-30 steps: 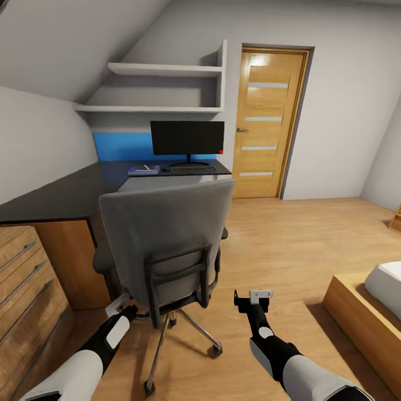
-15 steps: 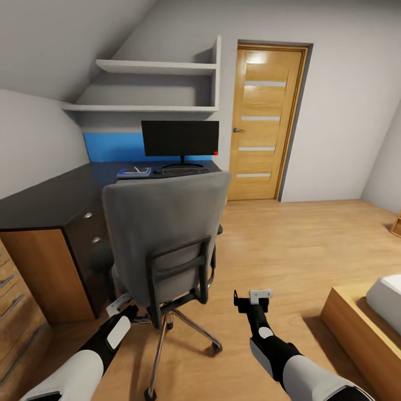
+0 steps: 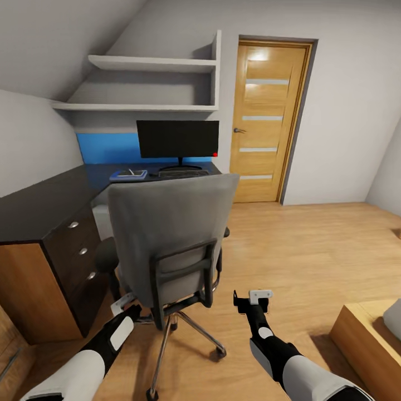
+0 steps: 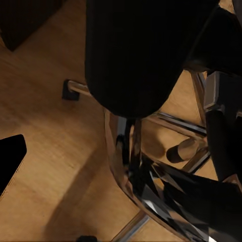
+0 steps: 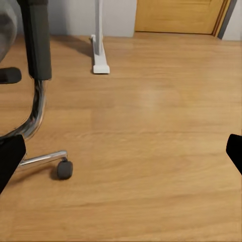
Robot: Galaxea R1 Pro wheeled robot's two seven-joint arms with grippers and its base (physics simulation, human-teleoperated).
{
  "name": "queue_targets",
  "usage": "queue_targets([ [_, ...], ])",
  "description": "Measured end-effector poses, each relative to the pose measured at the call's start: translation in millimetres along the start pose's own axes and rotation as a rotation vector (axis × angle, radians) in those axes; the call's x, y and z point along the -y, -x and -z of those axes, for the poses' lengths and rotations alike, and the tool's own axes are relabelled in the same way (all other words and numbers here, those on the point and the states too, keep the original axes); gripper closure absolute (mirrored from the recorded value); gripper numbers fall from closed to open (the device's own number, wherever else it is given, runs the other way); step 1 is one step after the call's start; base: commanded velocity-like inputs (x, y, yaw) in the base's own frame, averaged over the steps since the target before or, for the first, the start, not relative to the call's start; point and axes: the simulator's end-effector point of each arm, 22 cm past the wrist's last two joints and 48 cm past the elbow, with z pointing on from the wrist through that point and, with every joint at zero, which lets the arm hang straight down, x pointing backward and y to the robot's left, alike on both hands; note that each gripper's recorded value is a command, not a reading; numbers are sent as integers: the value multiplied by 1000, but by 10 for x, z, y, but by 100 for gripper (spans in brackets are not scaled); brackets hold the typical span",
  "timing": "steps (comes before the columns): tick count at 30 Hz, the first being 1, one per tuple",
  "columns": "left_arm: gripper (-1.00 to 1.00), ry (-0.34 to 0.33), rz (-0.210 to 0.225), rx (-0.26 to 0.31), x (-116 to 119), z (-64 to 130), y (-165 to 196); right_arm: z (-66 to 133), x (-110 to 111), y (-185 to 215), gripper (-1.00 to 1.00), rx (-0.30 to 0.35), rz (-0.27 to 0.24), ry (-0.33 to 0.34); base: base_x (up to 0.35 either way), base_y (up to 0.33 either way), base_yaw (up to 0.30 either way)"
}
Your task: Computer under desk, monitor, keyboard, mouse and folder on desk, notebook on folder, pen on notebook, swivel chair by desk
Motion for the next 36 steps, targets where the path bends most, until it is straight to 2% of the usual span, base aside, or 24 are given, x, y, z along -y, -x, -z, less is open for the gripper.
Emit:
queue_targets([
  [9,-100,-5,-6,-2,40,10,-23,1,-8,-1,-100,0,3,3,272,236,0],
  [12,-100,-17,-36,6,97,20,-20,1,-8,-2,-100,0,4,3,123,118,0],
  [21,-100,-24,-50,8,123,21,-23,-2,-10,-2,-100,1,4,3,-183,11,0],
  [32,-100,-27,-51,8,137,25,-23,0,-10,0,-100,1,4,3,-10,0,0],
  [36,-100,-51,-75,10,210,35,-34,1,-9,-5,-100,0,4,3,0,0,0],
])
